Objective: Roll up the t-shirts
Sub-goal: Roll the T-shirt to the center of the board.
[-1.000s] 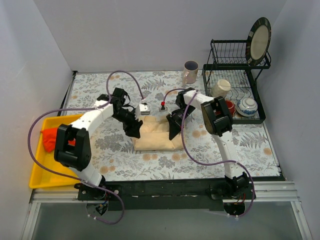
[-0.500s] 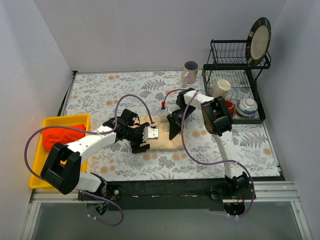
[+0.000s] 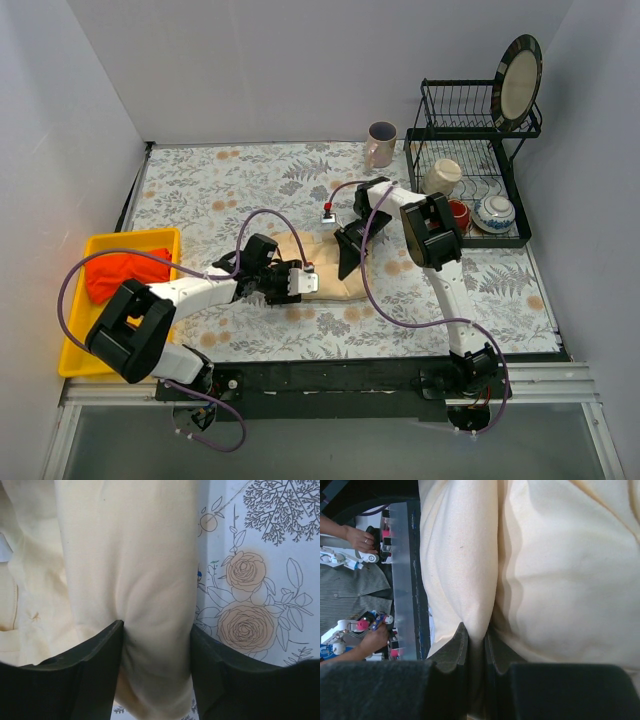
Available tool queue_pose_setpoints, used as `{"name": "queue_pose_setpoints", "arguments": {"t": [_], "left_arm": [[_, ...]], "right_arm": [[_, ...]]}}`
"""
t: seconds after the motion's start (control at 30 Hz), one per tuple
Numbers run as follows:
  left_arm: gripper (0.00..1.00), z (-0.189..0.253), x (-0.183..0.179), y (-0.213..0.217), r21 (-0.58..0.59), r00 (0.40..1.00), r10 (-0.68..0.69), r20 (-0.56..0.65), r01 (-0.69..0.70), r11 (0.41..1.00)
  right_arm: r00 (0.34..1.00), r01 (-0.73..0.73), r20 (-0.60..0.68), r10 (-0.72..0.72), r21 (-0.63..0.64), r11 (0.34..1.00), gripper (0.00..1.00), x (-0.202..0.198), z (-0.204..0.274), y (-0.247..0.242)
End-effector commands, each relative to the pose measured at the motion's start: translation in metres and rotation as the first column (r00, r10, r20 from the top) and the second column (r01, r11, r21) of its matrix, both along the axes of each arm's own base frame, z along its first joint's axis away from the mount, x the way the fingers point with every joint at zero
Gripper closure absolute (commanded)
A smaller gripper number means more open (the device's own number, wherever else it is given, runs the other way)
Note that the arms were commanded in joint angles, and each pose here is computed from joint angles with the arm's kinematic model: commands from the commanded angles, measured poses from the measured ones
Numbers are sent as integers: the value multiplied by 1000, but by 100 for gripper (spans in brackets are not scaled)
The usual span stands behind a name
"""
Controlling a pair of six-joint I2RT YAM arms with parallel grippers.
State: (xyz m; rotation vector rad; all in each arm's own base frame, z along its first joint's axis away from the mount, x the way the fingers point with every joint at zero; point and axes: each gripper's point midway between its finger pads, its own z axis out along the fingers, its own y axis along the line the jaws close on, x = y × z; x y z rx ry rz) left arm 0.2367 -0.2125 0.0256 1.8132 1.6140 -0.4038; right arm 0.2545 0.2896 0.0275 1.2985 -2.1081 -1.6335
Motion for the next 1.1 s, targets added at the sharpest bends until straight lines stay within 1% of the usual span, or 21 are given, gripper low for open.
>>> {"name": "queue_pose_setpoints", "arguments": {"t": [0.0,0.07,0.1,0.17,0.2,0.27,0.3,0.33,0.37,0.4,0.43,0.47,0.5,0.53,0.57,0.6,0.67,0.73,0.77,0.83,1.07], "left_arm": [[55,-44,-32,31,150,992,15,-127,4,989],[59,-47,-44,32,151,983,-1,-181,29,988],[60,-48,-49,33,155,978,-8,-206,41,987],[63,-45,-61,31,150,958,-21,-287,67,986],[64,-45,-67,31,151,945,-23,-326,77,986],[66,-36,-79,27,129,906,-43,-421,107,986],[66,-36,-84,26,129,887,-48,-459,120,984],[66,-36,-94,30,143,856,-40,-516,132,981],[66,-31,-89,26,133,848,-38,-528,127,983],[66,-27,-92,22,109,824,-42,-565,125,986],[66,-31,-99,25,125,784,-18,-621,122,985],[66,-25,-90,20,107,776,-13,-630,103,989],[66,-23,-92,17,88,751,-10,-660,91,992],[66,-24,-95,18,94,719,3,-695,86,992],[66,-23,-91,18,90,709,14,-705,70,993],[65,-20,-84,15,79,708,15,-706,58,995],[65,-22,-85,18,83,666,30,-746,47,995],[65,-18,-79,18,70,650,24,-759,44,997],[65,-19,-74,20,70,639,37,-768,27,997],[65,-18,-67,21,62,643,36,-765,18,998],[64,-18,-51,25,45,642,35,-766,0,999]], "right_arm": [[980,-113,145,133,-134,984,86,10,-59,-26],[978,-106,165,127,-129,986,82,14,-54,-27],[974,-95,192,118,-123,988,76,20,-46,-27],[966,-52,246,85,-138,989,71,41,-31,-32],[950,-31,305,69,-127,991,64,55,-13,-32],[907,19,419,30,-112,994,57,87,13,-44],[859,38,512,9,-82,996,53,102,36,-46],[821,57,571,3,-87,995,42,113,47,-53],[808,60,589,9,-97,993,37,109,47,-58],[731,78,682,-13,-64,995,30,113,78,-60],[641,92,767,-42,-23,995,29,126,83,-55],[654,105,755,-43,-35,994,27,105,62,-63],[581,133,809,-87,11,991,24,97,87,-64],[454,125,885,-105,53,991,22,107,95,-52],[402,111,910,-98,58,992,18,97,96,-48],[366,72,929,-57,32,997,16,62,82,-57],[161,-6,986,-31,32,999,14,45,85,-34],[55,-87,998,-16,21,996,8,7,76,-28],[-3,-111,999,-39,39,993,7,3,82,-21],[-34,-140,999,-27,22,990,7,-13,78,-14],[-31,-157,999,10,-14,988,7,-18,64,1]]}}
